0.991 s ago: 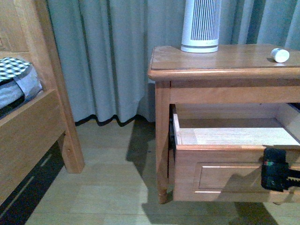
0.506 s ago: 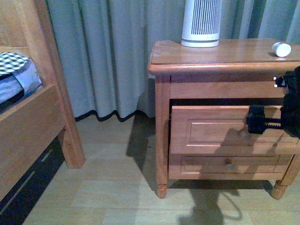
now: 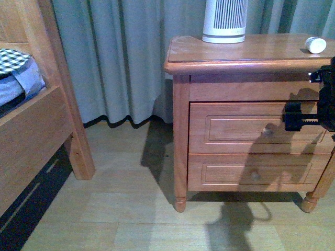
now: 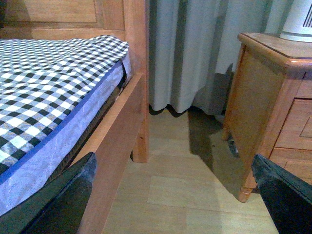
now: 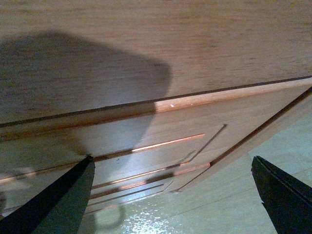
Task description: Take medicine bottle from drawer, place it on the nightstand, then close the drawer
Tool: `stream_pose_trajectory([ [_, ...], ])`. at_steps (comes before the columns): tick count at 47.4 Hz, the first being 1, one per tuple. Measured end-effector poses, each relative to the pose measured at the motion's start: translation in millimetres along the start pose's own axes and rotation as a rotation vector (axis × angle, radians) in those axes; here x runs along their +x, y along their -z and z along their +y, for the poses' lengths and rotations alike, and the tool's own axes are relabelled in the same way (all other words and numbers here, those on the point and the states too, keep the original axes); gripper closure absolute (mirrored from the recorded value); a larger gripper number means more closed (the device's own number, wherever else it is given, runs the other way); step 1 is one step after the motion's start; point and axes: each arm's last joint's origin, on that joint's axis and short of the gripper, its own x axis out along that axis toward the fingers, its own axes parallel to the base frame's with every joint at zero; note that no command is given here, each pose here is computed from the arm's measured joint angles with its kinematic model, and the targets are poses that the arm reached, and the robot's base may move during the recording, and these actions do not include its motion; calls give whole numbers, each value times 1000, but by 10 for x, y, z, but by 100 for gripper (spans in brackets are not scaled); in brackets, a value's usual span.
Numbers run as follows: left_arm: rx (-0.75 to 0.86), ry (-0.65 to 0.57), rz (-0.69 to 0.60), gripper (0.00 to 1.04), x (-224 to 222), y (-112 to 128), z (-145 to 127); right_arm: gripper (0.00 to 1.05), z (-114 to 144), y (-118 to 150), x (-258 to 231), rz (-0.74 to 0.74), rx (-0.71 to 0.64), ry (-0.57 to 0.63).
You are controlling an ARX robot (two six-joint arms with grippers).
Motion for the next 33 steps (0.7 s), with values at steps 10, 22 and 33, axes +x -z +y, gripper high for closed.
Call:
stream_pose_trajectory([
  [10, 0, 0, 0, 7, 0, 0, 0, 7, -81, -1, -188, -35, 30, -29],
  [22, 0, 0, 0, 7, 0, 0, 0, 7, -489, -139, -1425, -115, 111, -70],
  [33, 0, 0, 0, 7, 0, 0, 0, 7, -926, 183, -2548, -155, 166, -67],
])
